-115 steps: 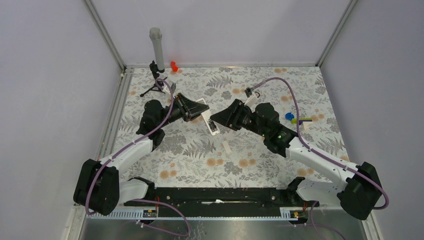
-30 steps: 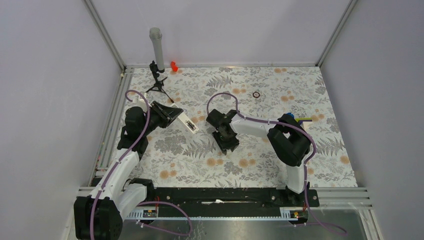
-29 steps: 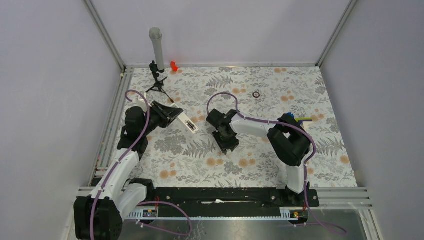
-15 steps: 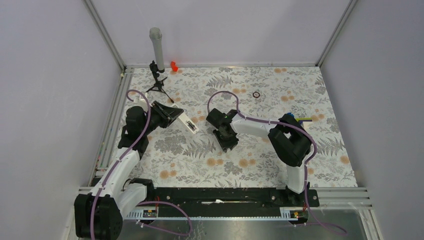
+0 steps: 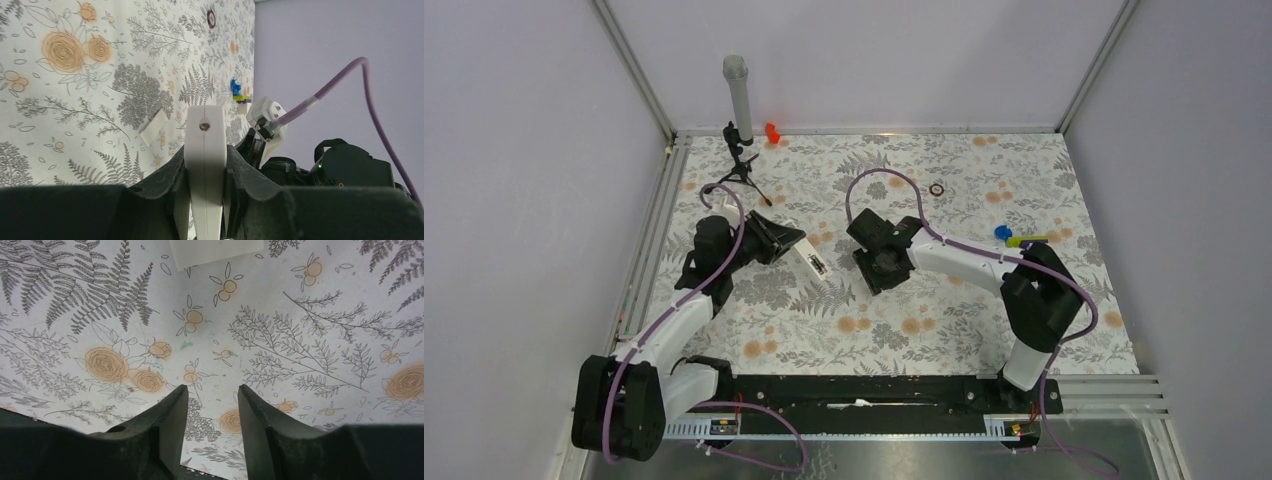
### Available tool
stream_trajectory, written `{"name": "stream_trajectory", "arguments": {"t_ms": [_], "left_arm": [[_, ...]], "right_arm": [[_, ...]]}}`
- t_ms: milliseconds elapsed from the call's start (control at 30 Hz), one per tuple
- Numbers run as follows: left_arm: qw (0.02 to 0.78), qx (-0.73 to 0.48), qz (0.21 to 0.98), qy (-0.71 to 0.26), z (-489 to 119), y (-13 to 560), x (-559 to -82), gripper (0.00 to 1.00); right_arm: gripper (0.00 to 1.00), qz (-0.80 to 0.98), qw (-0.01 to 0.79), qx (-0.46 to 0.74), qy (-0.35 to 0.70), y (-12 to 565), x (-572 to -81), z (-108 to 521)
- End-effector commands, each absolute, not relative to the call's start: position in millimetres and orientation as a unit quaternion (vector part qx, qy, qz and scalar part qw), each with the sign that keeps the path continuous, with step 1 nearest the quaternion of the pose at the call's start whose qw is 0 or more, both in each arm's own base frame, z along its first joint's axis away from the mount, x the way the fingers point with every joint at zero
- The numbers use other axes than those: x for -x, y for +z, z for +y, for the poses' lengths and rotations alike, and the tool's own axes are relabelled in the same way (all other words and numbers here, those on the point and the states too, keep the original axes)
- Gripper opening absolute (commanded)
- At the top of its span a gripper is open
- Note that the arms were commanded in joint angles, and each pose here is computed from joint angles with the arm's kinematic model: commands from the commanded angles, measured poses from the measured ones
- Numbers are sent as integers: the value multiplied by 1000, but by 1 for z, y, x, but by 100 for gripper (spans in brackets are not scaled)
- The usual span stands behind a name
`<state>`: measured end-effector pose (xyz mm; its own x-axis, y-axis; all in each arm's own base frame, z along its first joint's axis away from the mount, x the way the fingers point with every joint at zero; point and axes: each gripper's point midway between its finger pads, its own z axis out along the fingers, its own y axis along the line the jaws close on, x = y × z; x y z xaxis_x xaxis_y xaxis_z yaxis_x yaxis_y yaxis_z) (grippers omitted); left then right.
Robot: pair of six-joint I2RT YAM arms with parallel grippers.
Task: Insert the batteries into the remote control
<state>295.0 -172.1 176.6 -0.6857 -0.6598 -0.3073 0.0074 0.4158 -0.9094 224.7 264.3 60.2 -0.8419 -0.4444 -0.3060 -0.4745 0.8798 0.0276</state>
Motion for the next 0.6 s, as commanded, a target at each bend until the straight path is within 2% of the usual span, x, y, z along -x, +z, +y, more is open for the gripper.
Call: {"name": "stream_trajectory", "arguments": {"t_ms": [0,67,167,300,567], "left_arm": [[399,204,754,-481,-161,199,-306,0],[419,217,755,-456,-151,201,-308,0],[438,225,757,-429,-141,203,-311,0],[443,227,758,-420,-138,203,-312,0],[451,234,758,-410,-132,197,-311,0]], "right_arm": [[56,966,186,179,31,68,-249,270],[71,971,213,110,22,73,-269,278],[79,973,229,16,40,78,-290,297],[78,970,221,-88,50,74,-314,310],[70,964,181,-192,-2,45,-311,300]]}}
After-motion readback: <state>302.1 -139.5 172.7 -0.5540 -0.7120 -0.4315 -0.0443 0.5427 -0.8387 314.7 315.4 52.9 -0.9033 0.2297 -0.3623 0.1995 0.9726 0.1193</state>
